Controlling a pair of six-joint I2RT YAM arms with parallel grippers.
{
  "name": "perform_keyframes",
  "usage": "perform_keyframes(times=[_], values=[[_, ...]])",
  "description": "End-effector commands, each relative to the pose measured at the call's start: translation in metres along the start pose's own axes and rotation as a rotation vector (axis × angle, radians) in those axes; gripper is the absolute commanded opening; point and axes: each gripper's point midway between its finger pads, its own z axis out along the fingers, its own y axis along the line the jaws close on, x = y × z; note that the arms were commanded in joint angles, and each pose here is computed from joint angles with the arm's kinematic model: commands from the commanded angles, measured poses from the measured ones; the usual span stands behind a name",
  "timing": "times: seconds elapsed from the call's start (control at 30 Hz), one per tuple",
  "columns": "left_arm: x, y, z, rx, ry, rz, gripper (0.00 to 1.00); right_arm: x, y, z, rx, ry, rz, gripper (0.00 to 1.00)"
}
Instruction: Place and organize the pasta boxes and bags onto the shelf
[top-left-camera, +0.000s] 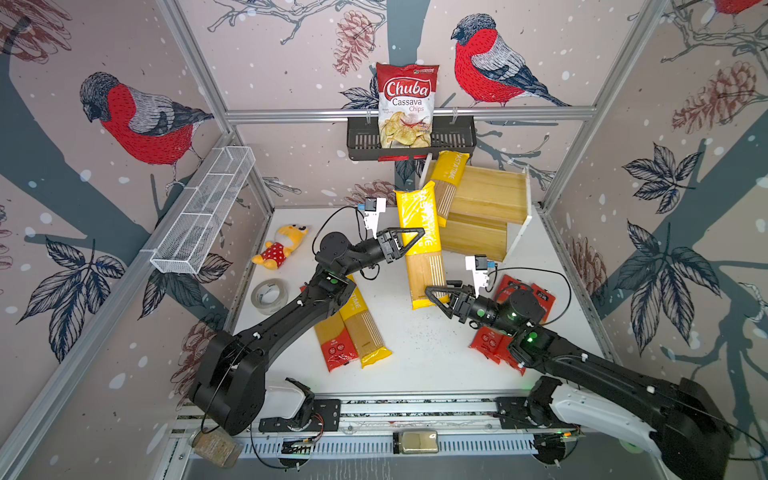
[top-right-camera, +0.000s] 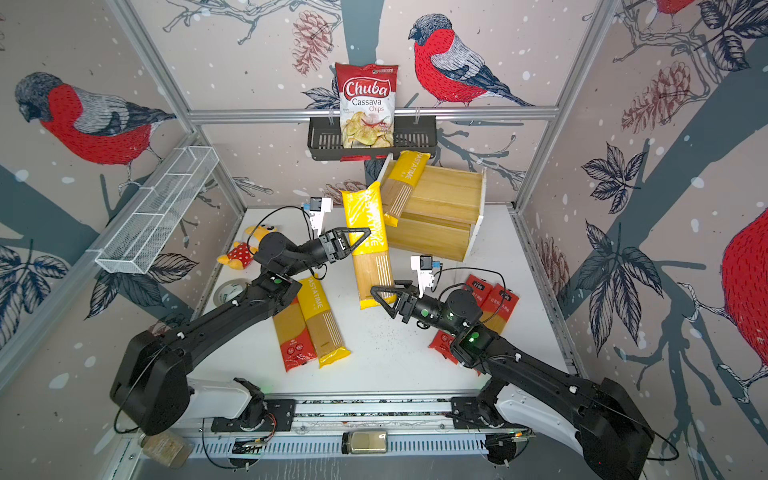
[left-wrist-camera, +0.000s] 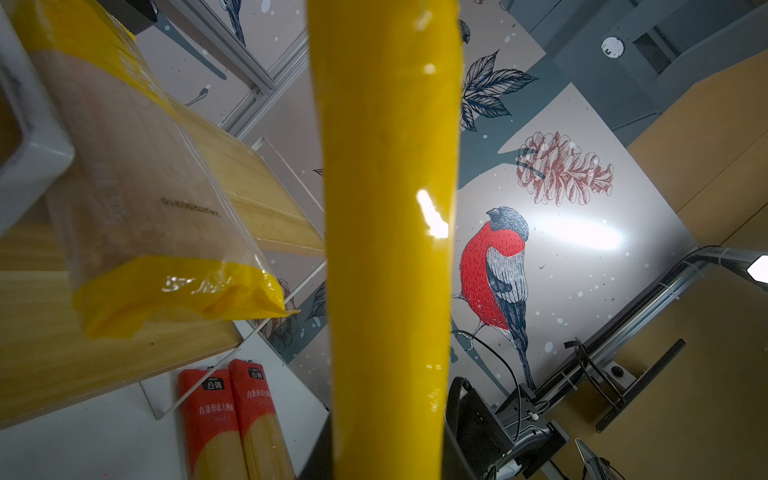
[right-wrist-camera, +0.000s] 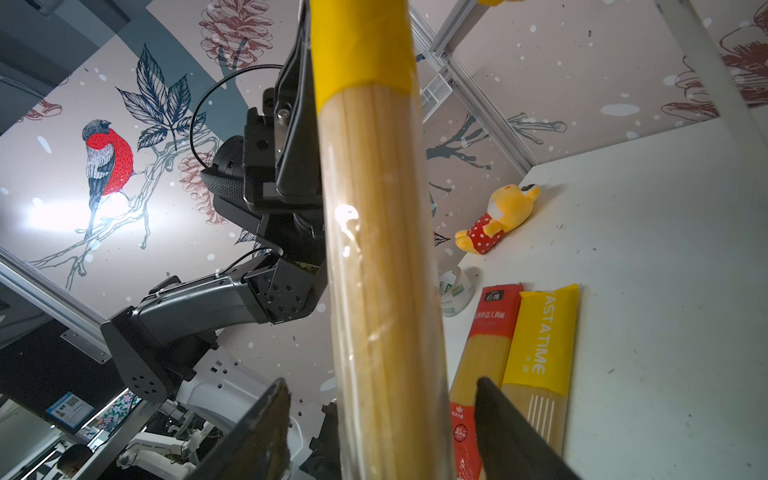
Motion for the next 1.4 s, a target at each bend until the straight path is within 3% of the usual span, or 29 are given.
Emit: perform_keyframes(times=[0.0,0.43,0.63,0.8,1.1,1.23,1.37], values=[[-0.017,-0.030,0.000,0.101,-0.069,0.098,0.00,-0.010,0.009,-0.001,-0.032,-0.043,-0.002,0.68],[-0.015,-0.028,-0.002,0.099,-0.079,0.097,0.00,-0.012,0.015,0.004,-0.085,-0.053,0.014,0.47],[-0.015,-0.029,-0.002,0.102,-0.079,0.099,0.00,-0.016,0.009,0.000,-0.047,-0.083,-0.004,0.23],[-0.015,-0.030,-0.002,0.105,-0.079,0.095,0.22,-0.025,0.013,-0.001,-0.024,-0.104,-0.040,0.12],[-0.014,-0.022,-0.009,0.052,-0.088,0.110,0.60,-0.075,0.031,0.001,-0.008,-0.180,-0.107,0.03],[-0.015,-0.017,-0.019,0.021,-0.108,0.103,0.69,-0.102,0.041,-0.001,-0.004,-0.235,-0.113,0.02],[-0.011,-0.009,-0.029,-0.029,-0.112,0.109,0.70,-0.140,0.038,-0.005,0.083,-0.328,-0.055,0.01]])
